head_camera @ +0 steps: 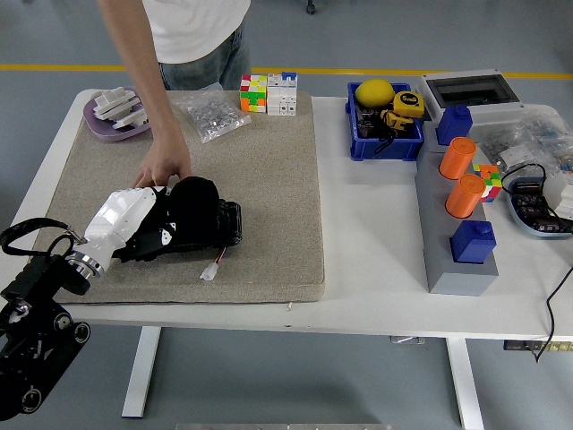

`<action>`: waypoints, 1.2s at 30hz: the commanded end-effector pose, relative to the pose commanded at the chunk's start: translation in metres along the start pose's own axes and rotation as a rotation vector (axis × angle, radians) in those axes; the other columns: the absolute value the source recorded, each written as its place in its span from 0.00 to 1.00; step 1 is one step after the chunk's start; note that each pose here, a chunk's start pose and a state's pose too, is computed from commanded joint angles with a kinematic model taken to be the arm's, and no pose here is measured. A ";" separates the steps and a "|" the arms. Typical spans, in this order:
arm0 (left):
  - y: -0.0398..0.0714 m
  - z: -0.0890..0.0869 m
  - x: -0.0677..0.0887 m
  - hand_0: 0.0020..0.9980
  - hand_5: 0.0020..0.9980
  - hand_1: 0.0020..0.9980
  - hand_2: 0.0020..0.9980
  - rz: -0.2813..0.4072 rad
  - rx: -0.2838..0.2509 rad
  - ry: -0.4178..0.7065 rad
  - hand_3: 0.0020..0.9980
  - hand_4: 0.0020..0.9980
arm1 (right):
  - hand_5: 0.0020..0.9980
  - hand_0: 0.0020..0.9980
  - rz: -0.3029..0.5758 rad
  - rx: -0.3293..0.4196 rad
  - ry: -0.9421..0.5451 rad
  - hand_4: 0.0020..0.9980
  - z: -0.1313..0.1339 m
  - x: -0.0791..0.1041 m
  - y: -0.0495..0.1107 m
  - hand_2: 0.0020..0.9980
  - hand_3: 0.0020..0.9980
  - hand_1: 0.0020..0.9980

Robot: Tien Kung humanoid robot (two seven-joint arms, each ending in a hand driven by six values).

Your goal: Pick the rag up,wipe the panel,place it on the desk

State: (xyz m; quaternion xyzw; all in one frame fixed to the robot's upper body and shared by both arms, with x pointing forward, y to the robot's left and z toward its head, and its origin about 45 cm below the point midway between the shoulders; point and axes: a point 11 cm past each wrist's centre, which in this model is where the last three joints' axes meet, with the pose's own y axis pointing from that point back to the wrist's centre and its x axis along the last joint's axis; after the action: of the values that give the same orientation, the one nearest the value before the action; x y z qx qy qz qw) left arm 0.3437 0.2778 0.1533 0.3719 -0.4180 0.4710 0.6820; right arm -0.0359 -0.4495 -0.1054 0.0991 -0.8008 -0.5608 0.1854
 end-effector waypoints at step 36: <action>0.004 0.019 -0.023 0.28 0.00 0.21 0.55 -0.053 -0.041 0.014 0.43 0.06 | 0.48 0.53 0.005 0.003 -0.001 1.00 -0.002 0.001 0.000 0.65 0.58 0.61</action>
State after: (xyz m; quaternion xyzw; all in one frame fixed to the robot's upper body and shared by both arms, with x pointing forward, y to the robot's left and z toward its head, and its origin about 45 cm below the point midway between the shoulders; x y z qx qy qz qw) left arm 0.3311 0.2546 0.1397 0.3655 -0.4126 0.4470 0.7045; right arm -0.0366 -0.4513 -0.1047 0.0972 -0.8018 -0.5594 0.1863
